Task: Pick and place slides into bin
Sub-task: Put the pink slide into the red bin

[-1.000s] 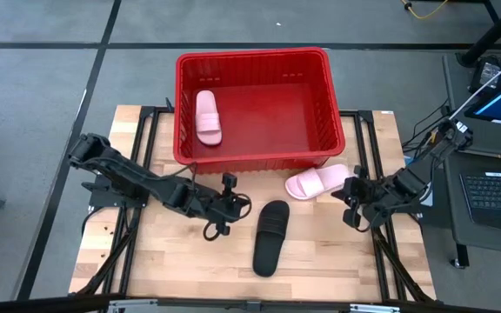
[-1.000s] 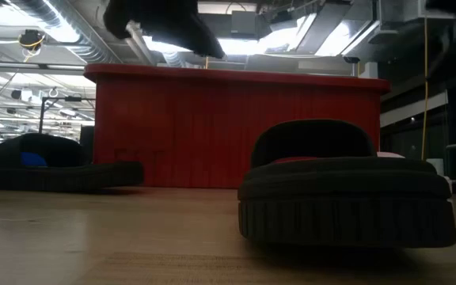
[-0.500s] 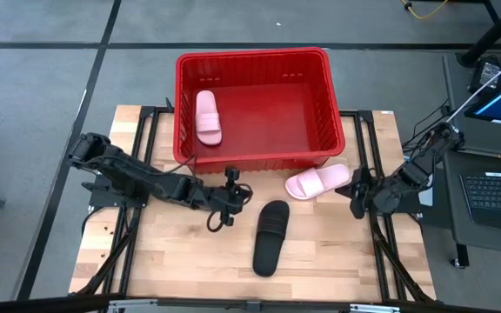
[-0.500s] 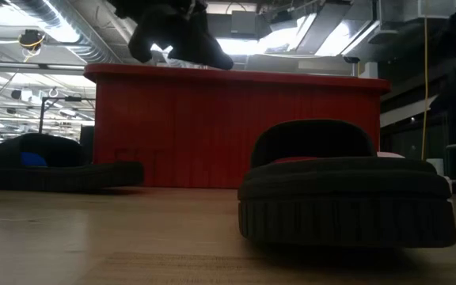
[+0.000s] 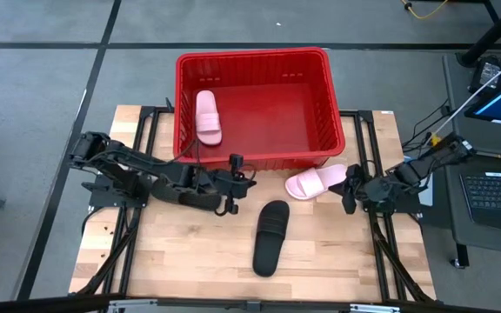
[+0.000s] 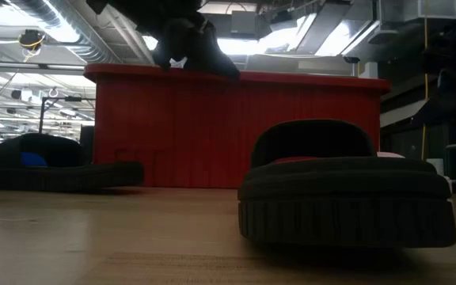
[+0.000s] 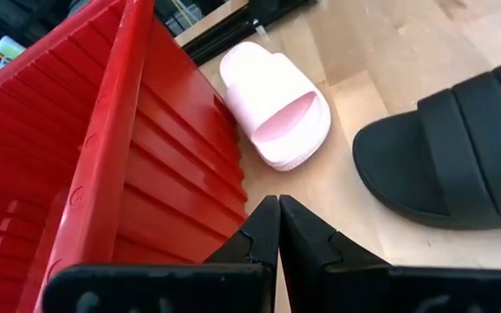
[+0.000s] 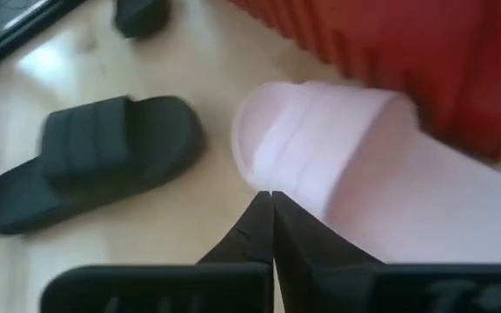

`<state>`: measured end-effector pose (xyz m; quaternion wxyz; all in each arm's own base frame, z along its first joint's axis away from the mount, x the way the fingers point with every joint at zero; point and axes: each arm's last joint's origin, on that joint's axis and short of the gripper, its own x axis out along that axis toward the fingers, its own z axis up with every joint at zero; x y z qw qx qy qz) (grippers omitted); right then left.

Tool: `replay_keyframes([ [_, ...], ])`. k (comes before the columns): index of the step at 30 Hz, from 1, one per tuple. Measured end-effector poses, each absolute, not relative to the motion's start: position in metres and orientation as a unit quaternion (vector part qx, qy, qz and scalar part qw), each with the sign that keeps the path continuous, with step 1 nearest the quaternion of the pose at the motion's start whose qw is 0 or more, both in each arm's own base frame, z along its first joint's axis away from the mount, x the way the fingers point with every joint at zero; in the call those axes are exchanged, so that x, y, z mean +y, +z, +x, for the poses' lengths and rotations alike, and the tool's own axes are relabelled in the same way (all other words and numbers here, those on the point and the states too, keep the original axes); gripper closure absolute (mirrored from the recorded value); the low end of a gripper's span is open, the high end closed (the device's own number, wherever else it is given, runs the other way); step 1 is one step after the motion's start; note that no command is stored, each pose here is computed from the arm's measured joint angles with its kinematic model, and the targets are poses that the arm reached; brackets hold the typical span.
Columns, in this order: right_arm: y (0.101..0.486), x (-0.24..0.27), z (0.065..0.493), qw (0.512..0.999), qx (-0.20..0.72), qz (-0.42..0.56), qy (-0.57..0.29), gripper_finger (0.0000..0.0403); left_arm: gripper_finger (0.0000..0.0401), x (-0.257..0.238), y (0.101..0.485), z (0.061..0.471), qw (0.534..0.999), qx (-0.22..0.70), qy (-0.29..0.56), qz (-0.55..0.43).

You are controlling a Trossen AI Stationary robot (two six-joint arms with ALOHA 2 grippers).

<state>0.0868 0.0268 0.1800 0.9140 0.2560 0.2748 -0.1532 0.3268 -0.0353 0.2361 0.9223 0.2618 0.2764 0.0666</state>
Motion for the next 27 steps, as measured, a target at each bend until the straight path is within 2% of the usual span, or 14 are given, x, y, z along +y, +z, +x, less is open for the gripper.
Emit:
replay_keyframes([
  [8,0.179,0.017,0.089,0.911,0.28,0.239,-0.184,0.0363,0.0399,-0.035,0.237,0.328,0.928,0.269,0.042,0.253],
  [13,0.181,0.015,0.091,0.912,0.262,0.251,-0.193,0.032,0.0396,-0.035,0.237,0.328,0.929,0.268,0.034,0.251],
  [20,0.175,0.01,0.096,0.888,0.29,0.266,-0.239,0.0261,0.0399,-0.035,0.237,0.328,0.929,0.268,0.034,0.251],
  [24,0.169,0.01,0.103,0.872,0.314,0.289,-0.239,0.0242,0.0396,-0.035,0.237,0.328,0.929,0.268,0.034,0.251],
  [27,0.163,0.01,0.111,0.878,0.308,0.284,-0.233,0.0233,0.0398,-0.035,0.236,0.328,0.929,0.268,0.034,0.251],
])
